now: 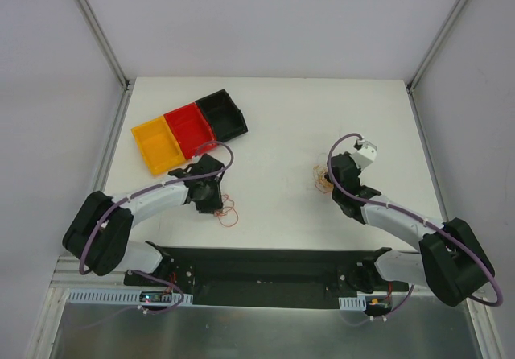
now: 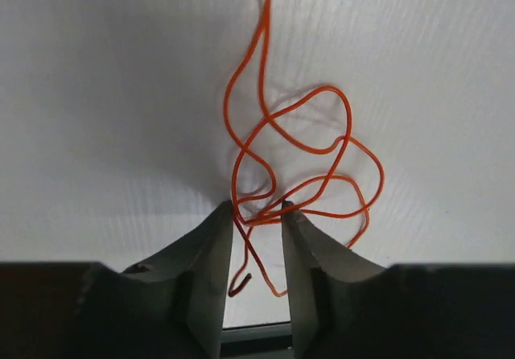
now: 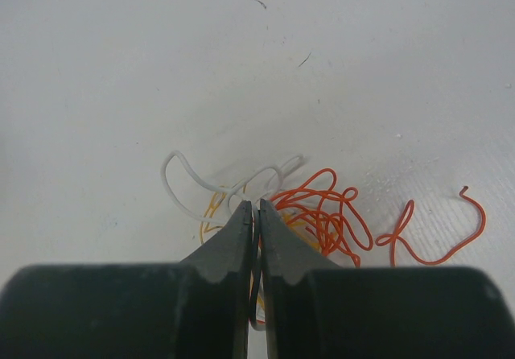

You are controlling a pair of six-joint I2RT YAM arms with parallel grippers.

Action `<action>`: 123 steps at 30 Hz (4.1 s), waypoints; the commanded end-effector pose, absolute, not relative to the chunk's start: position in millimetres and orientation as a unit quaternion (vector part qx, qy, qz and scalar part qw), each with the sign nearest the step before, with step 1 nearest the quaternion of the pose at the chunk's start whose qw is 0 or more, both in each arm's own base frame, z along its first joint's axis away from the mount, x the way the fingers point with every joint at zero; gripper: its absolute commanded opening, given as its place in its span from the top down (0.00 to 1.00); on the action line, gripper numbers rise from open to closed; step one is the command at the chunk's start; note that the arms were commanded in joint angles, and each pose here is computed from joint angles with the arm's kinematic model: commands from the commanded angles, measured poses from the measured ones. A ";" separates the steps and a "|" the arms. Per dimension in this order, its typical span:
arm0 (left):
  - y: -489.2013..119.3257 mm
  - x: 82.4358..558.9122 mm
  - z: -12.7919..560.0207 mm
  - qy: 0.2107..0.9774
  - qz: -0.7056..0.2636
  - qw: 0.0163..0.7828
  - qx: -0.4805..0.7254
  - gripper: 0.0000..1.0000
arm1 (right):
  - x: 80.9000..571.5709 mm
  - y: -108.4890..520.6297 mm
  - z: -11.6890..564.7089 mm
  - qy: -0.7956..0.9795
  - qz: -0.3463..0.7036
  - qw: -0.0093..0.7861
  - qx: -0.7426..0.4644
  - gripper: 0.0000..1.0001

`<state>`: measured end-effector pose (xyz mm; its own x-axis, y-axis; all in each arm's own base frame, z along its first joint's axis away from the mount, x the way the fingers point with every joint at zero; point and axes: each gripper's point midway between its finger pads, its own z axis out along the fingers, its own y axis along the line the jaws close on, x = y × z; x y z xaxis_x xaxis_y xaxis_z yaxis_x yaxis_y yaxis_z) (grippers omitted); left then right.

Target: Untangle the cables

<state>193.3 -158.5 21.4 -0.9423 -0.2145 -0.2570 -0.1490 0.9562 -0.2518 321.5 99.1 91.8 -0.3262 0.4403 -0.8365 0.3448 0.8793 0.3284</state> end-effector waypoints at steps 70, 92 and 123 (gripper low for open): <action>-309.7 291.1 154.7 0.893 -0.387 0.130 0.189 0.38 | 320.3 293.1 118.9 0.804 0.465 0.369 -0.014 0.65; -352.3 247.6 83.8 0.905 -0.355 0.029 0.234 0.48 | 331.8 201.0 111.8 0.811 0.329 0.470 0.119 0.55; -356.6 252.9 103.8 0.907 -0.268 0.146 0.290 1.00 | 331.2 235.9 78.8 0.855 0.315 0.402 0.091 0.44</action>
